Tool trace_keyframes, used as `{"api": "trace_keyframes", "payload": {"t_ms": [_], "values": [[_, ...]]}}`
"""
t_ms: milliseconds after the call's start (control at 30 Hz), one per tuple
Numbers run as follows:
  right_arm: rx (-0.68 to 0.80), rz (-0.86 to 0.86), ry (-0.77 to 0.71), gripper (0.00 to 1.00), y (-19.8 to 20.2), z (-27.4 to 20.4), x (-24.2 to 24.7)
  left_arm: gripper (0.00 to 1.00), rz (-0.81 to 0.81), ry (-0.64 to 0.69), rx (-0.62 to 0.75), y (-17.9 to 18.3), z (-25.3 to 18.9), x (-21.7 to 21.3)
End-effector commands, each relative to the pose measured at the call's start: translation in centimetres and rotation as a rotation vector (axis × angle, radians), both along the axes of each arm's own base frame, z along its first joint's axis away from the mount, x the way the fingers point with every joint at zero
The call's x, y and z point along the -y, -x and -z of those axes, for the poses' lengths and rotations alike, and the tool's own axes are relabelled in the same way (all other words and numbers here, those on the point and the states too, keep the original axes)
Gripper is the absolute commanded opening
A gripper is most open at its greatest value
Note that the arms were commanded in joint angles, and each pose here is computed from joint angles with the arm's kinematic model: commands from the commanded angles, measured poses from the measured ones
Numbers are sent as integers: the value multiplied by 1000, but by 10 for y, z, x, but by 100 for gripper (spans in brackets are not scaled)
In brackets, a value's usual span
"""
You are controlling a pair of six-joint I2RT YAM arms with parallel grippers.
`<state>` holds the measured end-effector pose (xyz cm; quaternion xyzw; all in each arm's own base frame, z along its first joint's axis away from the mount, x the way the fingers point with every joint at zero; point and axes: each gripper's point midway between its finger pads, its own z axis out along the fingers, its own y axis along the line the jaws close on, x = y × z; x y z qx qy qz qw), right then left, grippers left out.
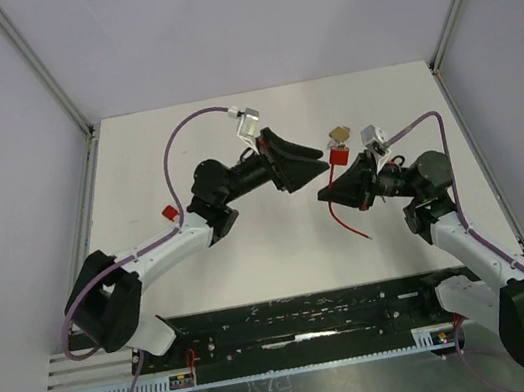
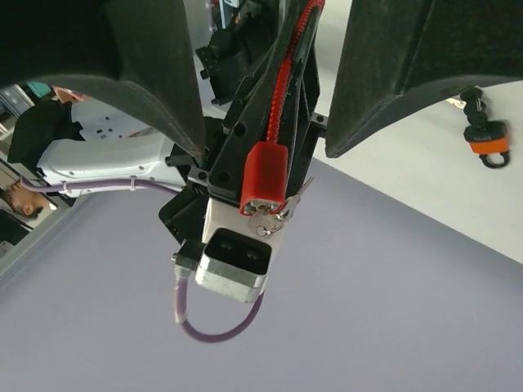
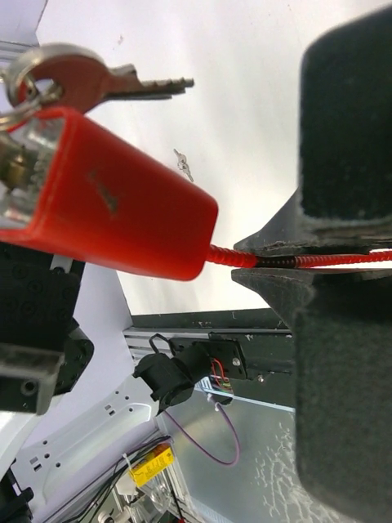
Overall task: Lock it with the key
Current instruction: Lock the lock.
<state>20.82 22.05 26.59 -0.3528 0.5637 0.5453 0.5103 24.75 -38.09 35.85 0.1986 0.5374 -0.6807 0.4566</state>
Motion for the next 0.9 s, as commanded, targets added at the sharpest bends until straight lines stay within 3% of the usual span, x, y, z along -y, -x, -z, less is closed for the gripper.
{"api": "trace_keyframes", "payload": {"t_ms": [0,267,500,867], "values": [[94,-11,-7,0,-1,-21,0,55,103,-17,-36,5,0,10],[85,-13,-4,0,-3,-20,0,42,171,-28,-61,10,1,21],[81,-15,-3,0,-3,-19,0,36,196,-25,-60,12,-3,27],[76,-20,-2,0,-2,-17,-1,37,218,-78,-86,8,4,40]]}}
